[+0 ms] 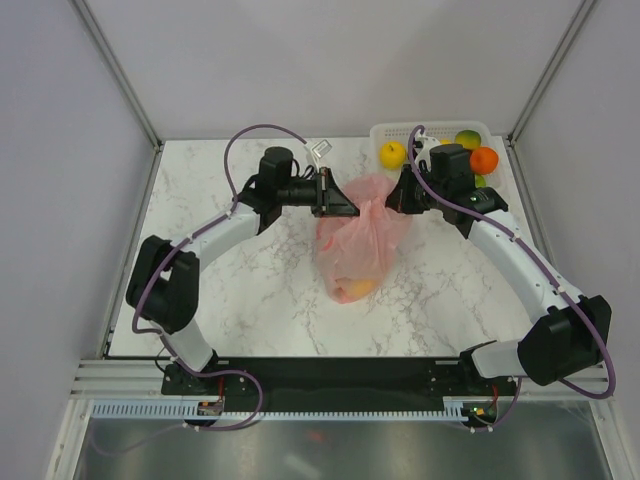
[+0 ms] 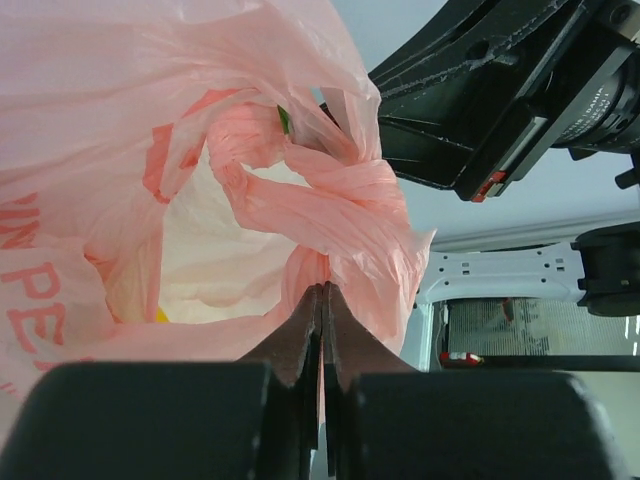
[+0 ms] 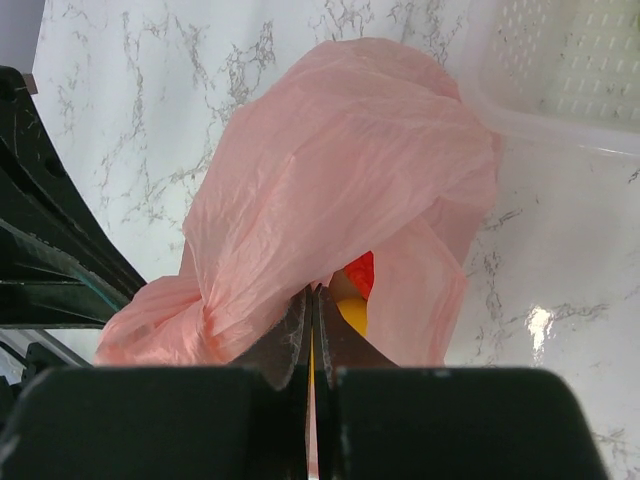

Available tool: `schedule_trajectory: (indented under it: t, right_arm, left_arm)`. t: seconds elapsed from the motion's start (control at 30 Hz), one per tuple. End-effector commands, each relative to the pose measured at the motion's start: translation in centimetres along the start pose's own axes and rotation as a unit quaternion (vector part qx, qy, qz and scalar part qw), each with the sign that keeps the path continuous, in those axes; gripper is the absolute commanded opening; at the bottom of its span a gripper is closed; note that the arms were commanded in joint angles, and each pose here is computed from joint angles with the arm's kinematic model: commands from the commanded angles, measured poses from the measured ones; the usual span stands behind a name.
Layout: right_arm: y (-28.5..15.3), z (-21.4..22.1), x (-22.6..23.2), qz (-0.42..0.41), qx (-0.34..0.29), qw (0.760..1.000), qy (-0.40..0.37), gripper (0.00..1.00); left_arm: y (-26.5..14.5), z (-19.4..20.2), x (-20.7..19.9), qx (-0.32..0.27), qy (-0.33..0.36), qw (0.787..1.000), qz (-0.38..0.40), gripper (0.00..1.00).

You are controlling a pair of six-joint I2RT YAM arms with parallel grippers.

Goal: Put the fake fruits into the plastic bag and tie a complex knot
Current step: Tie the plastic bag at the center of the board.

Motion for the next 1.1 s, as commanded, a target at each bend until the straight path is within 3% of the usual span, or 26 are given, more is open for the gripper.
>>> schedule_trajectory:
  t: [0.0, 0.37, 0.73, 0.77, 0.87, 1.07]
  right_arm:
    - [-1.2, -1.6, 0.7, -0.006, -0.027, 1.0, -0.014, 0.0]
    - [-1.6, -1.8, -0.6, 0.041, -0.036, 0.998, -0.013, 0.0]
    - [-2.1, -2.3, -1.0, 0.056, -0.049, 0.997, -0.013, 0.0]
    - [-2.1, -2.2, -0.9, 0.054, -0.048, 0.997, -0.014, 0.0]
    - [-1.9, -2.2, -0.7, 0.047, -0.044, 0.998, -0.013, 0.0]
    - [-1.6, -2.1, -0.8, 0.046, -0.04, 0.998, -0.01, 0.0]
  left_arm:
    - [0.0, -1.4, -1.0, -0.018, 0.043, 0.999, -0.005, 0.02]
    - [-3.6, -3.3, -0.8, -0.085, 0.109, 0.979, -0.148, 0.02]
    - [-5.2, -4.0, -1.1, -0.125, 0.134, 0.965, -0.185, 0.02]
    - [-5.1, -3.9, -1.2, -0.122, 0.134, 0.967, -0.181, 0.06]
    - [-4.3, -3.8, -1.4, -0.113, 0.128, 0.972, -0.163, 0.34]
    - [-4.3, -3.4, -2.2, -0.128, 0.128, 0.968, -0.173, 0.35]
Point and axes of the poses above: each gripper's point midway between its finger pads, its own y axis out along the fingers, its own x axis along the line the jaws close on, z = x × y, the point moved 2 cm from there along -y, back along the fingers, and after that the axes turned 1 degree about y, right-handed, at the moved point
